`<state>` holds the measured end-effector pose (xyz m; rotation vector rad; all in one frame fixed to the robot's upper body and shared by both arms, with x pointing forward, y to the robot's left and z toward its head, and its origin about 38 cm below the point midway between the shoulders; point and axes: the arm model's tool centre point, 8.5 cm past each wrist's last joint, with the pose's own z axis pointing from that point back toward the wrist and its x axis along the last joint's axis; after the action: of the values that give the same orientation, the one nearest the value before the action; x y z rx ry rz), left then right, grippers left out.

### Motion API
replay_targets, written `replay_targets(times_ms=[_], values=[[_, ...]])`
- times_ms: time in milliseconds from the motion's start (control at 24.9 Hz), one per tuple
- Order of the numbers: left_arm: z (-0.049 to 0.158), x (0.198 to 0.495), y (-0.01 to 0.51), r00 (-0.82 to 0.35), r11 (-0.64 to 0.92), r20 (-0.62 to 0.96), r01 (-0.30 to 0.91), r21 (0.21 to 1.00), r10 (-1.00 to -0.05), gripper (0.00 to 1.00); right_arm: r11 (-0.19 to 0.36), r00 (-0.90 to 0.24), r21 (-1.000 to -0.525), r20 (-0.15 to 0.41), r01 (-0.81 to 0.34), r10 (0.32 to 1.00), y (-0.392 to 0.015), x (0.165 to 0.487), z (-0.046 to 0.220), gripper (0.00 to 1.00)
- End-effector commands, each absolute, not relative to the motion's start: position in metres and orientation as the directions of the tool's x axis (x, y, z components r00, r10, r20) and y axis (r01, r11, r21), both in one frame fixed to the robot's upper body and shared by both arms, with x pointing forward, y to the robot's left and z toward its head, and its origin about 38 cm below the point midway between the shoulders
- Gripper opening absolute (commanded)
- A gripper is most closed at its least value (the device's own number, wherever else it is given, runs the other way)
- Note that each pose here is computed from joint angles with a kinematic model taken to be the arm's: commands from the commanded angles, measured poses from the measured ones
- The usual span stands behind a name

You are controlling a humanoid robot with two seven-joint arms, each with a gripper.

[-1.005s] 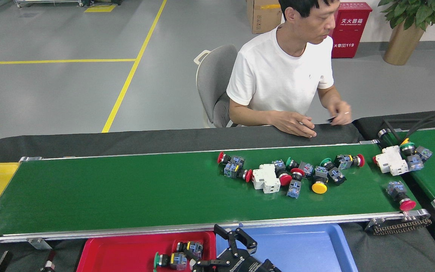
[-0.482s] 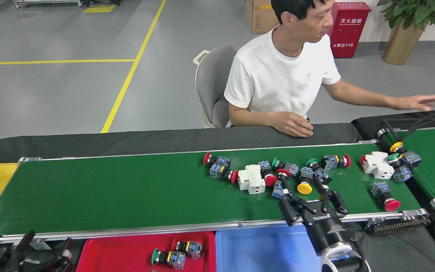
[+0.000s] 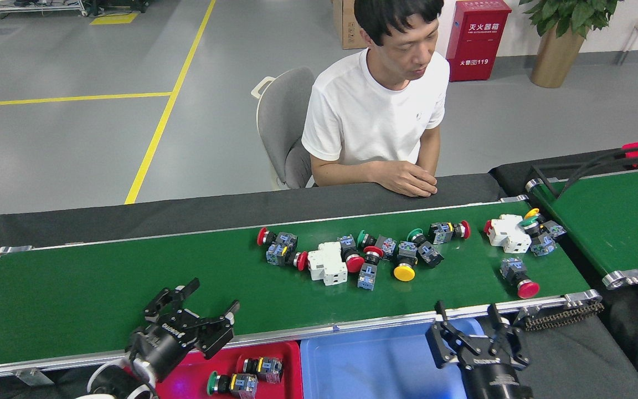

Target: Pick switch part from conveyor to tray

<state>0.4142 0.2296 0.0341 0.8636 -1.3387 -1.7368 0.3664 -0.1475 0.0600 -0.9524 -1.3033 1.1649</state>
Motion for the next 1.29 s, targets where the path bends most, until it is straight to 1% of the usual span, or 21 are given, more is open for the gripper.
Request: replay_targets(times_ms=[0,80,201,322,402,482,603,683,724,764,844,884,925,965,1005,1045,1085,1126,1166,1206,1246], values=[[0.044,0.432,0.222,-0.444,-0.146,-0.066,0.147,0.978,-0.894,0.99,0.173,-0.065,-0.979,0.181,-0.108,0.981,-0.130,0.380,0.062,0.95],[0.049,0.448,0.216,-0.428,-0.143,-0.066,0.149,0.978,-0.902,0.99,0.156,-0.084,-0.979,0.167,-0.130,0.982,-0.109,0.391,0.060,0.95],[0.048,0.457,0.210,-0.434,-0.147,-0.064,0.161,0.976,-0.899,0.99,0.151,-0.085,-0.973,0.167,-0.175,0.982,-0.090,0.406,0.053,0.95],[0.055,0.466,0.197,-0.428,-0.144,-0.068,0.148,0.978,-0.901,0.99,0.132,-0.053,-0.971,0.145,-0.198,0.988,-0.088,0.428,0.051,0.95],[0.051,0.468,0.189,-0.441,-0.159,-0.074,0.158,0.975,-0.894,0.99,0.126,-0.036,-0.972,0.135,-0.198,0.990,-0.085,0.443,0.057,0.95],[0.047,0.475,0.185,-0.434,-0.169,-0.076,0.179,0.969,-0.898,0.99,0.108,-0.035,-0.968,0.119,-0.227,0.992,-0.083,0.455,0.054,0.95],[0.047,0.488,0.178,-0.406,-0.160,-0.066,0.202,0.966,-0.911,0.99,0.107,-0.039,-0.956,0.122,-0.273,0.992,-0.080,0.469,0.052,0.91],[0.050,0.496,0.179,-0.382,-0.153,-0.066,0.202,0.967,-0.922,0.99,0.108,-0.037,-0.952,0.124,-0.287,0.992,-0.079,0.479,0.054,0.77],[0.051,0.497,0.180,-0.372,-0.153,-0.068,0.203,0.967,-0.926,0.99,0.107,-0.039,-0.949,0.124,-0.296,0.991,-0.080,0.483,0.055,0.75],[0.050,0.497,0.180,-0.360,-0.152,-0.070,0.204,0.967,-0.930,0.99,0.106,-0.044,-0.942,0.126,-0.319,0.991,-0.079,0.487,0.055,0.65],[0.050,0.499,0.178,-0.321,-0.143,-0.070,0.208,0.968,-0.944,0.99,0.105,-0.057,-0.936,0.132,-0.335,0.990,-0.079,0.494,0.058,0.44],[0.049,0.499,0.179,-0.296,-0.137,-0.070,0.213,0.968,-0.953,0.99,0.105,-0.079,-0.934,0.140,-0.341,0.987,-0.077,0.494,0.059,0.23],[0.050,0.501,0.182,-0.274,-0.137,-0.076,0.211,0.968,-0.959,0.99,0.101,-0.100,-0.933,0.143,-0.345,0.985,-0.076,0.494,0.058,0.17],[0.051,0.503,0.185,-0.246,-0.133,-0.079,0.209,0.969,-0.966,0.98,0.097,-0.123,-0.931,0.149,-0.351,0.981,-0.074,0.494,0.059,0.17],[0.051,0.504,0.188,-0.221,-0.129,-0.081,0.211,0.969,-0.972,0.93,0.095,-0.134,-0.930,0.151,-0.355,0.979,-0.073,0.493,0.058,0.17],[0.050,0.505,0.191,-0.202,-0.124,-0.080,0.213,0.969,-0.976,0.78,0.093,-0.141,-0.931,0.152,-0.352,0.978,-0.072,0.493,0.060,0.17],[0.051,0.506,0.193,-0.194,-0.121,-0.080,0.209,0.970,-0.978,0.61,0.095,-0.144,-0.932,0.154,-0.350,0.978,-0.071,0.493,0.061,0.17],[0.050,0.507,0.196,-0.189,-0.123,-0.084,0.209,0.970,-0.978,0.38,0.099,-0.153,-0.935,0.159,-0.340,0.975,-0.070,0.493,0.065,0.17],[0.047,0.506,0.199,-0.183,-0.124,-0.085,0.217,0.968,-0.979,0.18,0.103,-0.176,-0.940,0.167,-0.325,0.970,-0.067,0.492,0.071,0.17],[0.046,0.506,0.202,-0.178,-0.121,-0.082,0.224,0.967,-0.981,0.08,0.107,-0.218,-0.939,0.185,-0.327,0.958,-0.061,0.487,0.076,0.17],[0.046,0.507,0.206,-0.165,-0.111,-0.075,0.223,0.969,-0.983,0.05,0.110,-0.260,-0.938,0.202,-0.329,0.944,-0.055,0.480,0.082,0.17]])
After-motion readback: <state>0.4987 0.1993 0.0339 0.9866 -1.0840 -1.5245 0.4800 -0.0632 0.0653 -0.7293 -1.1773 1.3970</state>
